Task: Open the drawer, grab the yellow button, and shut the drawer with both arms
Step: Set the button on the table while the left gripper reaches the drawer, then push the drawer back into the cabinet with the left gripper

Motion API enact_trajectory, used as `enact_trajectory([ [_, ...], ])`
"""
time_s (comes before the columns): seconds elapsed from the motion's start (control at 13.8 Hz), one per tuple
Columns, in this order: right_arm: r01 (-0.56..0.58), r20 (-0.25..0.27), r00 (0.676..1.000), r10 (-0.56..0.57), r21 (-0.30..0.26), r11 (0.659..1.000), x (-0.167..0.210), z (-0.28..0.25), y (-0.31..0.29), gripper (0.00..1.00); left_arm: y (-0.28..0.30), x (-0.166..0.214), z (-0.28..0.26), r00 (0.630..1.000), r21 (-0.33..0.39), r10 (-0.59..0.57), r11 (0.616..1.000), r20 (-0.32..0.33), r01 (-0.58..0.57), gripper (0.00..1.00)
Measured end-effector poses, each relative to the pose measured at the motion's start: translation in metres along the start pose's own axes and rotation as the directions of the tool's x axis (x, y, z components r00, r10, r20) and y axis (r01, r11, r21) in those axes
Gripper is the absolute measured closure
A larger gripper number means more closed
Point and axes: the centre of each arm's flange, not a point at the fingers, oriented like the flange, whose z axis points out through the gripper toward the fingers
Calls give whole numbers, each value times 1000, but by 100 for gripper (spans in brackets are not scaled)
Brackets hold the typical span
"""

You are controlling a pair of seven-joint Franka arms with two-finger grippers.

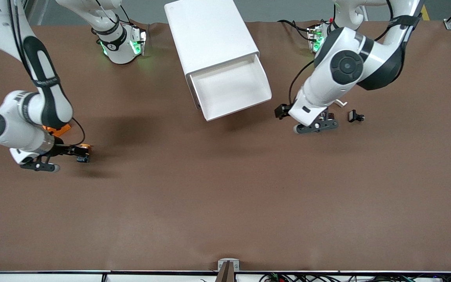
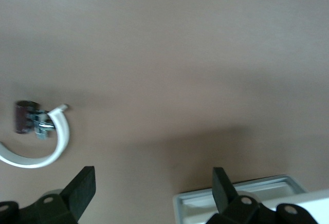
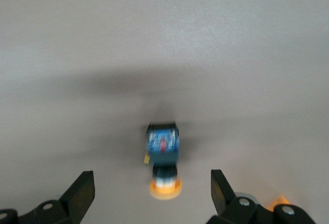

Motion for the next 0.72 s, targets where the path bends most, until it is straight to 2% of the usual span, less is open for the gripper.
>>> enact_trajectory([
  [0.14, 5, 55, 998, -6, 13, 1000, -2, -67, -2, 0, 26, -5, 6, 1000, 1, -29, 1000, -10, 29, 0],
  [0.36, 12, 115, 993, -15, 25, 1000, -13, -158, -5, 0, 59, -12, 23, 995, 16, -77, 997, -59, 79, 0],
  [0.72, 11, 135, 991, -14, 28, 1000, -37, -257, -10, 0, 93, -24, 49, 994, 32, -97, 995, -58, 99, 0],
])
